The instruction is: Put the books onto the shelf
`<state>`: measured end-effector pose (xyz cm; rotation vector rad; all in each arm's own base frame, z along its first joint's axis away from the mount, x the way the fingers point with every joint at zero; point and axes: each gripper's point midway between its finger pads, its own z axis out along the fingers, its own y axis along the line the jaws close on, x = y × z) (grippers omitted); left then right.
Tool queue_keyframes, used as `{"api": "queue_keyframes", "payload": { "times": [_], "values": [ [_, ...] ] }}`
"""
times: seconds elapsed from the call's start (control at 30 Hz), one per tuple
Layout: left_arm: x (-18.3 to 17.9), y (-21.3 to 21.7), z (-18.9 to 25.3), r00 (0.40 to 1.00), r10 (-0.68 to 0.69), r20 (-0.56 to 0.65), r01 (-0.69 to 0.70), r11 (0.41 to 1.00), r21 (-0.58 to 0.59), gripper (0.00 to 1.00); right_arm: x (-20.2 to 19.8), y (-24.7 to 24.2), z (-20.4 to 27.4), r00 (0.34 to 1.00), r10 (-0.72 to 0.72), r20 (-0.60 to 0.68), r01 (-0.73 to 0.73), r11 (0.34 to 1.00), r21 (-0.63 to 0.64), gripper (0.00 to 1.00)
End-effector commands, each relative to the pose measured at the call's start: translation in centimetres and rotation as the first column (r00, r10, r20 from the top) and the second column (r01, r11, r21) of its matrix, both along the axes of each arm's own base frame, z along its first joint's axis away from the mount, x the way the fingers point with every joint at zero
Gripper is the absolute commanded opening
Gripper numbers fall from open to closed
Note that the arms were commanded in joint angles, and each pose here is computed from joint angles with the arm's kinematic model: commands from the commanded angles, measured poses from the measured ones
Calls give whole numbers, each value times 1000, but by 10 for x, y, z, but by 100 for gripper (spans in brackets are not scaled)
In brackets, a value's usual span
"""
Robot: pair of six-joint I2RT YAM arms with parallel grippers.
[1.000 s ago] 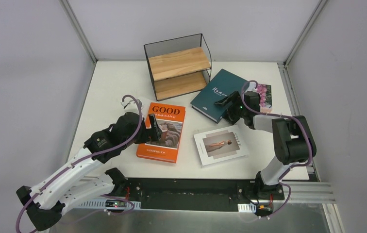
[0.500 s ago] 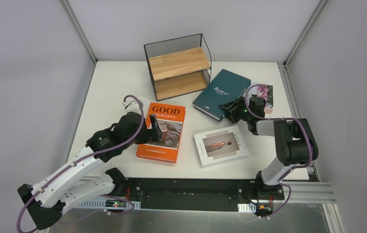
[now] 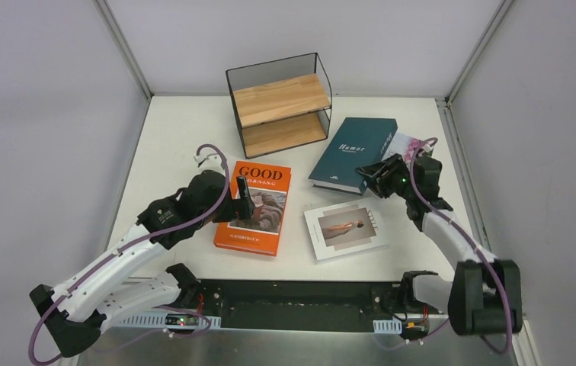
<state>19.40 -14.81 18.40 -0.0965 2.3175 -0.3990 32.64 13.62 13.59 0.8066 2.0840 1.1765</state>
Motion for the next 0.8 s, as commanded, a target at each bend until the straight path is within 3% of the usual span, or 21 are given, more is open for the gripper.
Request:
{"api": "queue_keyframes", "payload": {
  "times": [0.0,0.33,0.57,0.77],
  "values": [
    [12,3,31,998,9,64,-9,1000,-5,99,-21,-4,44,997,8,80,-4,999,-39,0],
    [14,1,49,997,15,80,-13,999,-34,99,-49,5,103,989,-21,145,16,999,38,0],
    [11,23,68,987,113,110,-110,993,-37,99,-71,63,161,961,-7,276,-22,995,101,0],
    [4,48,76,965,219,143,-212,975,-61,98,-67,109,195,925,-86,370,30,988,154,0]
  ]
}}
